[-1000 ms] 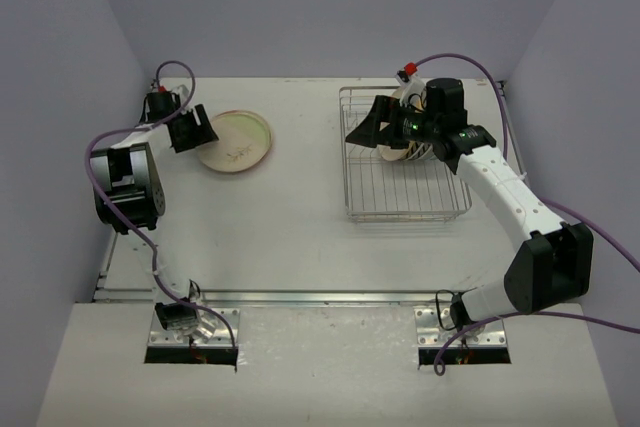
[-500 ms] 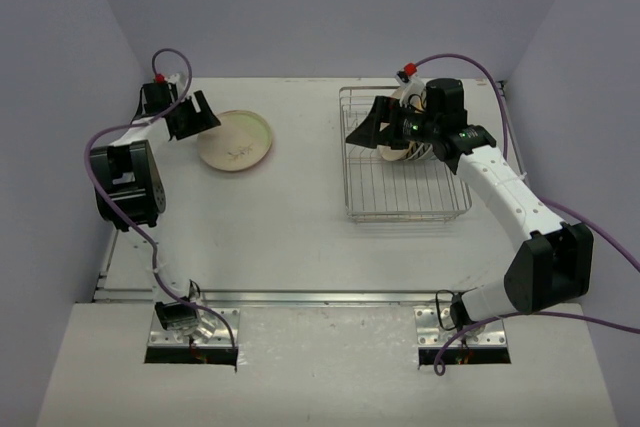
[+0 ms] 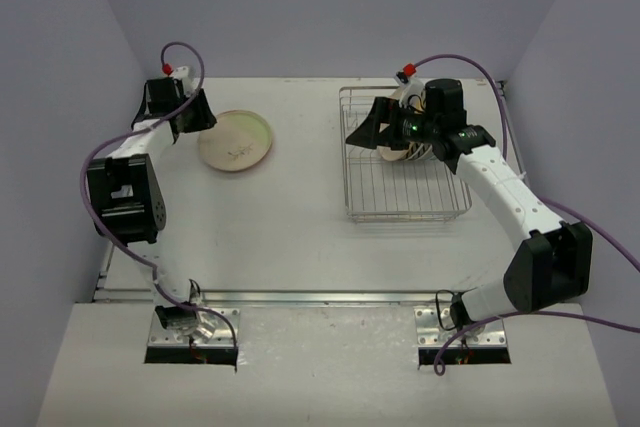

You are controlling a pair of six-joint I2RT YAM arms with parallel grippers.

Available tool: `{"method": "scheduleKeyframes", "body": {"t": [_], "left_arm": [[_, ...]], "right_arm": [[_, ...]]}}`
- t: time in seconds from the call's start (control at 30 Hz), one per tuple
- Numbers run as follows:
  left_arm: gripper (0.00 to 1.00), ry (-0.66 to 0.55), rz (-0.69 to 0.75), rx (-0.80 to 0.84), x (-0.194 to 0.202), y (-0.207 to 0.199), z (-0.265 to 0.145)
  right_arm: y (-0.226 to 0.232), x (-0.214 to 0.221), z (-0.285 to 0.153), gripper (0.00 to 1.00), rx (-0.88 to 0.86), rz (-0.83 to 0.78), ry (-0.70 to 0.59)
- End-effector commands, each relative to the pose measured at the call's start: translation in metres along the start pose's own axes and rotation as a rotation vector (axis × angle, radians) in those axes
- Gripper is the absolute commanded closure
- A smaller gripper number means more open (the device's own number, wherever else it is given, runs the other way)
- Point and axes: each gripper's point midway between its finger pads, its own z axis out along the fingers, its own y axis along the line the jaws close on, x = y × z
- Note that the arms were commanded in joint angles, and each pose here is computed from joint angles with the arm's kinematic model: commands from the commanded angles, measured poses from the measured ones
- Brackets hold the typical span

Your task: Unload the plates from the dish rack

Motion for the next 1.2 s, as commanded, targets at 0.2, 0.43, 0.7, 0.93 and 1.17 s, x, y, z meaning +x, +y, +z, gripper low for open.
{"method": "scheduleKeyframes", "body": {"t": [0.2, 0.43, 0.7, 0.93, 1.17], "left_arm": [[0.61, 0.031, 0.087, 0.010, 0.010, -0.030, -0.060], [0.70, 0.186, 0.129, -0.038, 0.059, -0.023, -0.091], [0.77, 0.373, 0.155, -0.097, 0.117, -0.004, -0.089], [0.85, 0.463, 0.159, -0.110, 0.148, 0.005, -0.075], [0.85, 0.474, 0.144, -0.098, 0.154, 0.007, -0.052]], "right_arm": [[-0.032, -0.033, -0.018, 0.02, 0.245, -0.134, -0.111], [-0.074, -0.055, -0.039, 0.04, 0.530, -0.185, -0.161], [-0.104, -0.076, -0.051, 0.03, 0.727, -0.228, -0.174], [-0.131, -0.083, -0.050, 0.04, 0.862, -0.260, -0.128], [-0.149, -0.076, -0.044, 0.04, 0.916, -0.260, -0.096]]}}
